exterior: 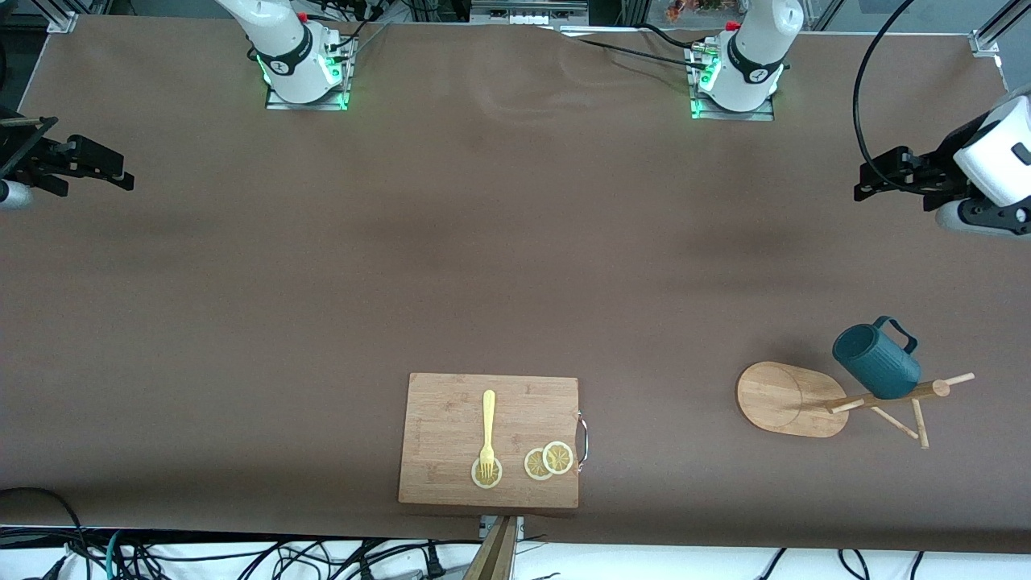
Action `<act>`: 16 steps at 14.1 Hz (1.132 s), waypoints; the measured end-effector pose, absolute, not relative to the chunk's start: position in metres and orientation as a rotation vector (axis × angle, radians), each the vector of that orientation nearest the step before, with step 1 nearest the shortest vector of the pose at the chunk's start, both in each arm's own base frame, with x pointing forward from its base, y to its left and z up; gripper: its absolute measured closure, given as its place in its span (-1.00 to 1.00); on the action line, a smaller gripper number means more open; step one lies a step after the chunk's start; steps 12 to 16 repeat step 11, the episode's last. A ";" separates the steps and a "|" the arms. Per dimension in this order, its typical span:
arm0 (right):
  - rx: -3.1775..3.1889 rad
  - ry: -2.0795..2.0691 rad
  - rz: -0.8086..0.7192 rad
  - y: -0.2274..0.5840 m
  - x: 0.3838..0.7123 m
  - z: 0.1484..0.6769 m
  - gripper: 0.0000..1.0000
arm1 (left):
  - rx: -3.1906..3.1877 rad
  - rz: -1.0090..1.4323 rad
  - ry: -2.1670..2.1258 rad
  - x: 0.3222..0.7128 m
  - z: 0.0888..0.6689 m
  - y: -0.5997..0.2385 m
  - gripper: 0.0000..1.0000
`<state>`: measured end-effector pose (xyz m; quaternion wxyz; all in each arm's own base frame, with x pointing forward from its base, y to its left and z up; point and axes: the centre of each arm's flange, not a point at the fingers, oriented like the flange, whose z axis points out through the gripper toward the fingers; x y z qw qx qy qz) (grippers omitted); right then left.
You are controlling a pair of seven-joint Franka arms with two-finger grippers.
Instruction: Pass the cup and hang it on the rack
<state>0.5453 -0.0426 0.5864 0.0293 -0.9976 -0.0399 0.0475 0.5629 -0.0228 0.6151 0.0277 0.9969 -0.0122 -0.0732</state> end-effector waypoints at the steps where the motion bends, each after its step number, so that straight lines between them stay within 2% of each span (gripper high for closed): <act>1: -3.077 -0.123 0.147 -0.043 0.545 0.586 -1.00 | 3.080 -0.241 0.036 0.560 0.616 -0.023 -1.00; 16: -3.077 -0.123 0.147 -0.043 0.545 0.586 -1.00 | 3.078 -0.330 0.076 0.560 0.601 -0.035 -1.00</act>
